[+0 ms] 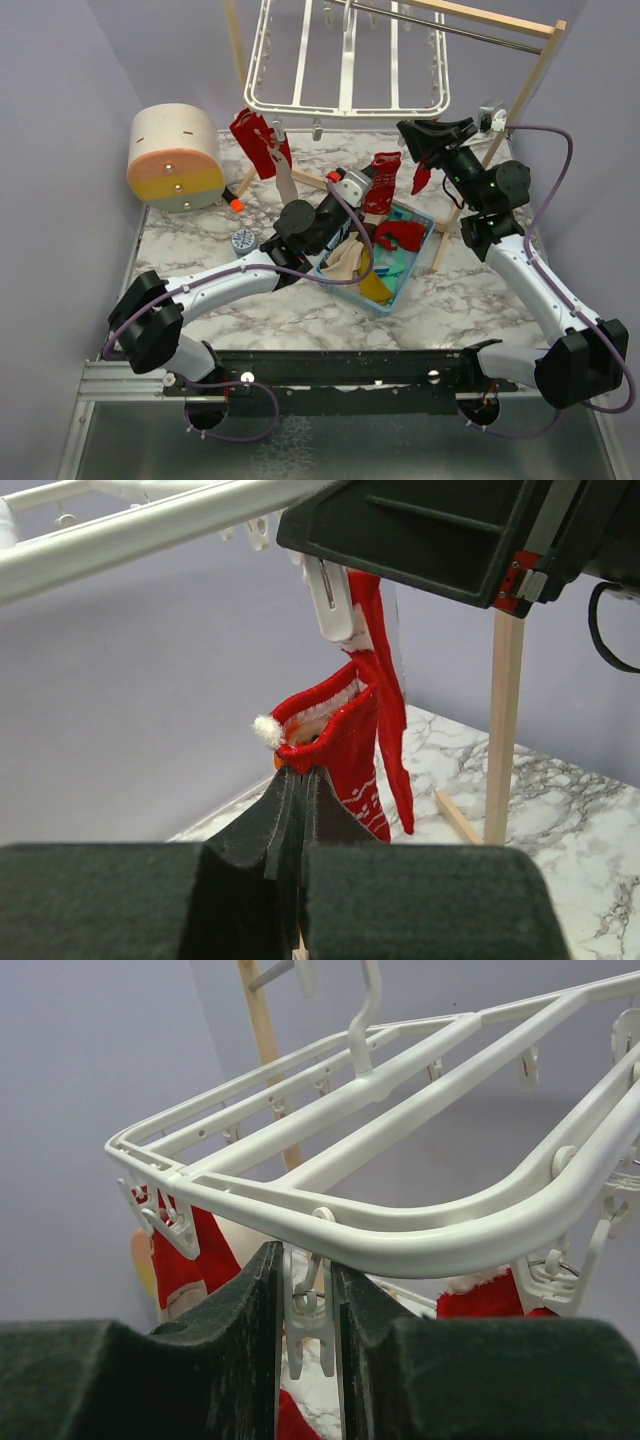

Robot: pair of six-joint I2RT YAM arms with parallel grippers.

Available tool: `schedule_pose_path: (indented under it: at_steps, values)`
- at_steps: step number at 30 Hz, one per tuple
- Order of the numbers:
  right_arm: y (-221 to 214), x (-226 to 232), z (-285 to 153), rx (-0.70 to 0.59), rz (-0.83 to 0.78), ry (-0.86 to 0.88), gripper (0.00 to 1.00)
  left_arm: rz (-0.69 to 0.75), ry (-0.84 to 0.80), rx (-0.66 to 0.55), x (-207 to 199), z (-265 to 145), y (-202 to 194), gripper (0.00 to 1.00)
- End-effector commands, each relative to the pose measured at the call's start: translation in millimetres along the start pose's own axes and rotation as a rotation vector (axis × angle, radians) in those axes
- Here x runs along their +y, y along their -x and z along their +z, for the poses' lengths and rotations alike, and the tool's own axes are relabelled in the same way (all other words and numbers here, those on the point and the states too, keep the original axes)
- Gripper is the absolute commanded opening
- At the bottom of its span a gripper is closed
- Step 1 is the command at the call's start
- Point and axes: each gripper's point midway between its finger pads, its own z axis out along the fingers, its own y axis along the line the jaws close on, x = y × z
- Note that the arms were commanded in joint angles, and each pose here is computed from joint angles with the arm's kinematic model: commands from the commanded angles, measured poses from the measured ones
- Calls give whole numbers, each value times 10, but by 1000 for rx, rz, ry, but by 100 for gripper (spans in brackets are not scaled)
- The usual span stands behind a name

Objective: Clip the socks to the hanger
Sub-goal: Clamp the sock onto the hanger.

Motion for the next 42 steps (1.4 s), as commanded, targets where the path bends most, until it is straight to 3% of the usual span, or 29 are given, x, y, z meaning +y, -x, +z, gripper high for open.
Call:
schedule_pose_path:
  at_steps: [1,42]
  values:
    - [97,132,-39,-31,-11,45,1,-17,48,-43,113,109,151,0]
    - [-57,85,-16,25,-11,13,1,-49,9,-118,85,168,485,0]
